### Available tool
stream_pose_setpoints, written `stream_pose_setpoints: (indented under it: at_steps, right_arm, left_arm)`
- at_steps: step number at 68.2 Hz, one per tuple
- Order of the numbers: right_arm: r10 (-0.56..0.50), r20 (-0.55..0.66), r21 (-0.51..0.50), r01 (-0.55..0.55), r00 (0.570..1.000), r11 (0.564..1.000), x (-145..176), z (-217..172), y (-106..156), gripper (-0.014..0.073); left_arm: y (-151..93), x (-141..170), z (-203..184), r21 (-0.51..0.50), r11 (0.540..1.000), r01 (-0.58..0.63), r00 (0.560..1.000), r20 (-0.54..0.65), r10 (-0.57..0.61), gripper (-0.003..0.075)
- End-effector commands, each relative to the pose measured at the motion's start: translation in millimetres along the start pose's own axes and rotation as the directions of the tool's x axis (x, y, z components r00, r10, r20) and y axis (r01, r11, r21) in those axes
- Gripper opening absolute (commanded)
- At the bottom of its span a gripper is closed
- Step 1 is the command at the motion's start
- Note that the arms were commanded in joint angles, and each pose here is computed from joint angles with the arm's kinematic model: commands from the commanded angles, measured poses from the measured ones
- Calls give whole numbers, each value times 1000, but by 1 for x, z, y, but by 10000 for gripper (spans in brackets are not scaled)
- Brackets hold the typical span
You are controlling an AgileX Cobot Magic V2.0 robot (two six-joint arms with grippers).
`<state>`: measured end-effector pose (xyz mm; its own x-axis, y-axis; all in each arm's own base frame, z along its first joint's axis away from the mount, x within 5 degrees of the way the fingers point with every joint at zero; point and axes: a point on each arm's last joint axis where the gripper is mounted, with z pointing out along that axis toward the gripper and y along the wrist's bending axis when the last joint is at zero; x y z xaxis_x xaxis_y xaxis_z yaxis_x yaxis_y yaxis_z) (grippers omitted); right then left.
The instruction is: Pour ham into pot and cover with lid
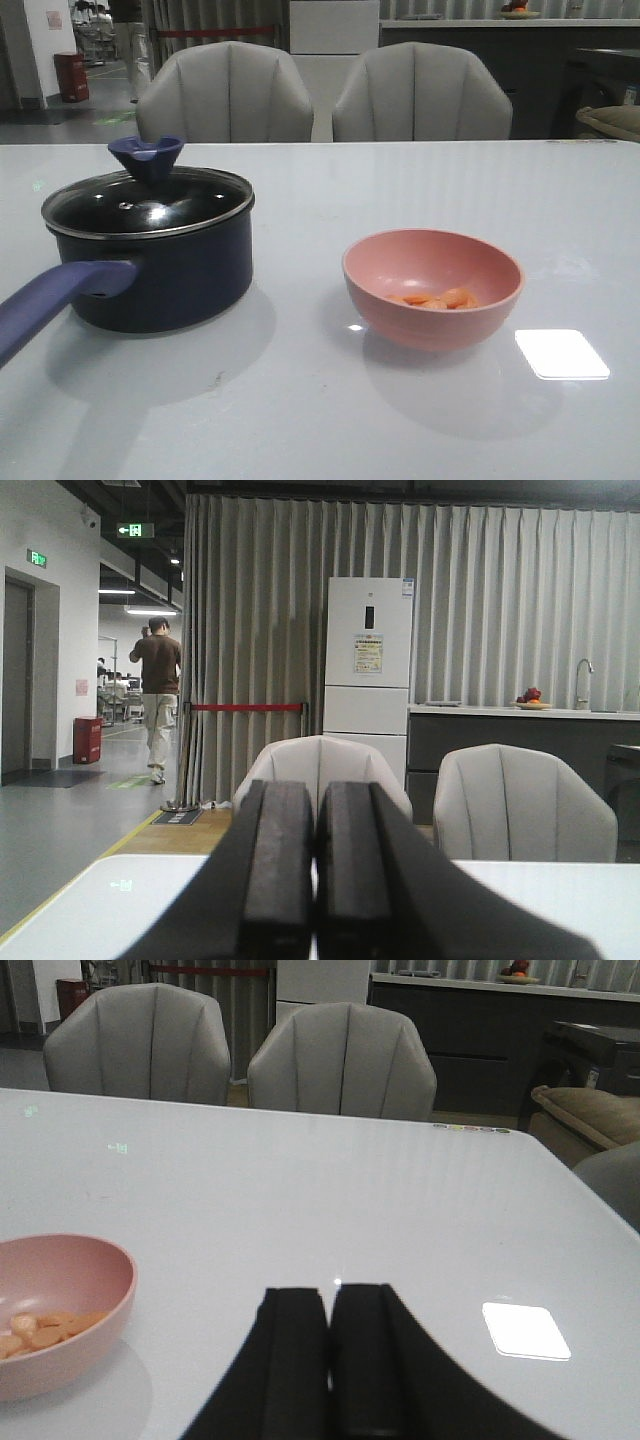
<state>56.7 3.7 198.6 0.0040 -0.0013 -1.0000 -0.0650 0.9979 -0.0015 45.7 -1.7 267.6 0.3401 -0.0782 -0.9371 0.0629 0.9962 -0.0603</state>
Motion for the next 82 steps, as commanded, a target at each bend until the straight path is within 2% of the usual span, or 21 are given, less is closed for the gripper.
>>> stream_pose_setpoints:
  at_steps: [1, 9, 17, 41, 45, 49, 55, 60, 63, 71, 82]
  right_arm:
    - [-13, 109, 7, 13, 994, 1000, -11, -2, 0, 146]
    - [-13, 109, 7, 13, 994, 1000, -11, -2, 0, 146]
    - [-13, 109, 7, 13, 994, 1000, -11, -2, 0, 146]
    - [-13, 109, 7, 13, 994, 1000, -11, -2, 0, 146]
    - [-13, 109, 7, 13, 994, 1000, -11, -2, 0, 146]
    - [-13, 109, 7, 13, 994, 1000, -11, -2, 0, 146]
    - [-13, 109, 7, 13, 994, 1000, -11, -2, 0, 146]
    - [-13, 109, 7, 13, 994, 1000, -11, -2, 0, 146]
    - [-13, 109, 7, 13, 994, 1000, -11, -2, 0, 146]
    - [-13, 109, 7, 13, 994, 1000, -11, -2, 0, 146]
    - [-13, 109, 7, 13, 994, 1000, -11, -2, 0, 146]
  left_arm:
    - [-3, -38, 11, 9, 1000, 12, 1000, -11, -12, 121]
    - [-4, -50, 26, 2, 1000, 11, 984, -176, -11, 121]
    - [-4, -42, 37, -7, 1000, 11, 937, -348, -12, 121]
    - [-4, -29, 53, -13, 1000, 9, 908, -419, -14, 136]
    - [-4, -28, 54, -13, 1000, 9, 903, -429, -14, 191]
    - [-4, -26, 55, -14, 1000, 8, 895, -446, -14, 299]
    - [-3, -23, 57, -16, 1000, 8, 886, -464, -14, 517]
    - [-4, -22, 59, -16, 1000, 8, 880, -474, -14, 627]
    - [-4, -23, 62, -17, 1000, 7, 872, -490, -15, 654]
    - [-7, -28, 76, 2, 1000, 20, 820, -571, -15, 658]
    - [-18, -33, 109, 54, 998, 37, 710, -704, 12, 658]
